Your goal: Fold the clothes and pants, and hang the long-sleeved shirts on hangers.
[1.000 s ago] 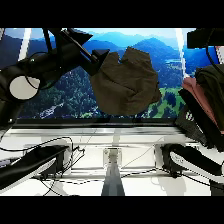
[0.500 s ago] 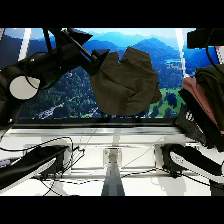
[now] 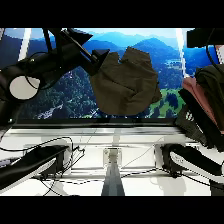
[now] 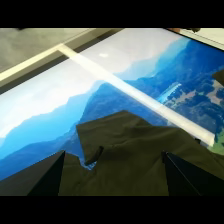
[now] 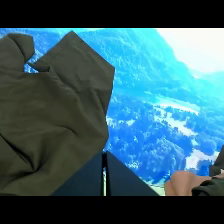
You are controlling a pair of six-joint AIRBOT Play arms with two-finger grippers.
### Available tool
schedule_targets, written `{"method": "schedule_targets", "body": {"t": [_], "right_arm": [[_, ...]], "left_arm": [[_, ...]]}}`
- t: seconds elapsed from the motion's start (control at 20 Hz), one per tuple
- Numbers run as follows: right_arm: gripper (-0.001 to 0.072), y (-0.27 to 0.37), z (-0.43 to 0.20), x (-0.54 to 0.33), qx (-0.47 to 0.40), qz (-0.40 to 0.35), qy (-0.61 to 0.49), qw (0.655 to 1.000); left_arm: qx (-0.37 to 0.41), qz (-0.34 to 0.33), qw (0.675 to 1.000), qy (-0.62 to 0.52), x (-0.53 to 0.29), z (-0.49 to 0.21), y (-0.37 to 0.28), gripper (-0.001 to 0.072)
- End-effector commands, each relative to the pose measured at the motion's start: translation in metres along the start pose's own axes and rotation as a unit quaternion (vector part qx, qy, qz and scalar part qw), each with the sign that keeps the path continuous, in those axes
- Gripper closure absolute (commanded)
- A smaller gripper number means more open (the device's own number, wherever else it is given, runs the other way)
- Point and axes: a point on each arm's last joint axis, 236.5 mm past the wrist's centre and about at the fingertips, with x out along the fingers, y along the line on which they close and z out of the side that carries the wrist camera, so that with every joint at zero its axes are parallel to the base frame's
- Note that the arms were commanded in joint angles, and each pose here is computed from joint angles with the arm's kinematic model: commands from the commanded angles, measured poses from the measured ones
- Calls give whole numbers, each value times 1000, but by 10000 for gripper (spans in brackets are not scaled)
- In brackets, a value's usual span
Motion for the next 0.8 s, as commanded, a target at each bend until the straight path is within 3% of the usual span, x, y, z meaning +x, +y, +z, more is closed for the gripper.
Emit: {"method": "schedule_targets", "body": {"t": [0.0, 0.15, 0.3, 0.45, 0.55, 0.6, 0.75], "right_arm": [[701, -1, 1, 1, -2, -3, -2, 1000], [701, -30, -29, 15, -35, -61, 57, 996], [702, -44, -99, 60, -2, -49, 159, 986], [702, -8, -193, 102, 83, 60, 267, 958], [702, 43, -241, 114, 109, 173, 311, 928], [702, 69, -261, 115, 114, 222, 328, 911], [702, 127, -298, 114, 156, 322, 343, 868]], "left_arm": [[-1, -2, 1000, 3, 0, -1, -1, 0], [-1, -9, 1000, 20, -1, -9, -4, 0], [1, -40, 995, 88, -6, -41, -19, 0], [2, -67, 984, 167, -17, -78, -29, 15], [0, -62, 979, 194, -22, -91, -21, 262], [-4, -54, 979, 197, -22, -93, -14, 307], [-46, -18, 978, 201, -25, -97, 13, 306]]}}
